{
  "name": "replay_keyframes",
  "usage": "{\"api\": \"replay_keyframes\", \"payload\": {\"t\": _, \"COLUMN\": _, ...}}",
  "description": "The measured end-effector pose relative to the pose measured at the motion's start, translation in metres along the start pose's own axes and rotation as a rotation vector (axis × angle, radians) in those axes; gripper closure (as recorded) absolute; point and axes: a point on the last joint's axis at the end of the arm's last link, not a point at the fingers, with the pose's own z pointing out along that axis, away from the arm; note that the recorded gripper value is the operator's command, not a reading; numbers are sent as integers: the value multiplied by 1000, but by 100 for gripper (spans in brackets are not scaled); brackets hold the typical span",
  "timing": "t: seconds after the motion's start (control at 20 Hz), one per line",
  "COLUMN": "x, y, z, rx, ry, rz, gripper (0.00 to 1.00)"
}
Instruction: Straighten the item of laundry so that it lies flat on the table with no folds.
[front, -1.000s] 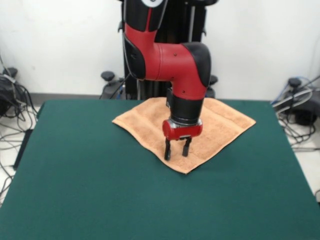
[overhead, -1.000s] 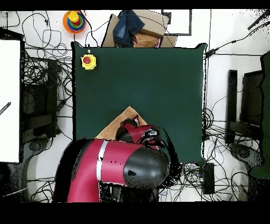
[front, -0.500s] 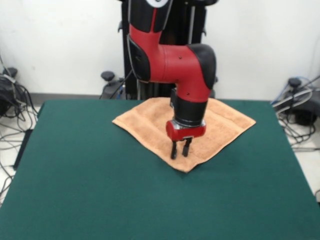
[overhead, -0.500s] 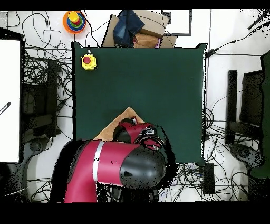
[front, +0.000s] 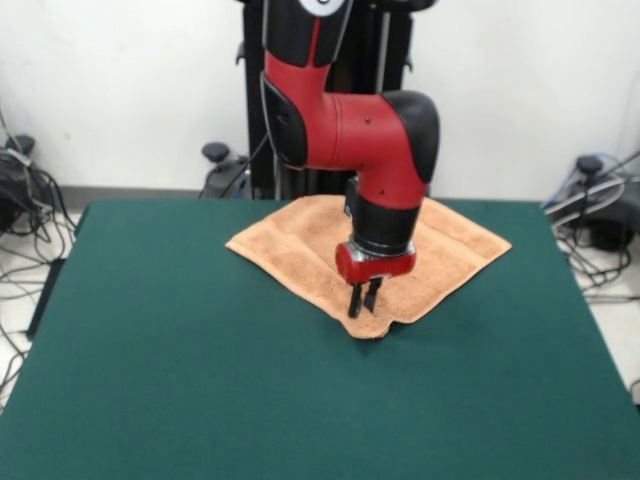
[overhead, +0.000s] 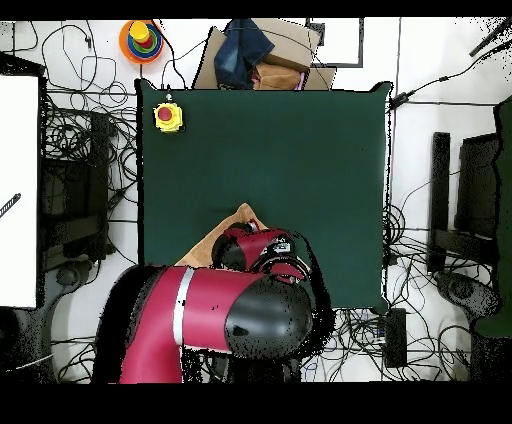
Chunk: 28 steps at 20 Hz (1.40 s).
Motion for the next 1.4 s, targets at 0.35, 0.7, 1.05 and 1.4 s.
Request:
{"api": "replay_keyframes", "payload": {"t": 0.35, "x": 0, "y": -1, "z": 0, "rx": -7, "ry": -1, "rz": 11, "gripper": 100}}
{"api": "replay_keyframes", "payload": {"t": 0.7, "x": 0, "y": -1, "z": 0, "rx": -9, "ry": -2, "rz": 14, "gripper": 100}}
{"api": "replay_keyframes", "payload": {"t": 1.05, "x": 0, "y": -2, "z": 1, "rx": -11, "ry": -3, "rz": 15, "gripper": 100}}
{"api": "replay_keyframes", "payload": {"t": 1.4, "x": 0, "y": -3, "z": 1, "rx": -17, "ry": -6, "rz": 11, "gripper": 100}}
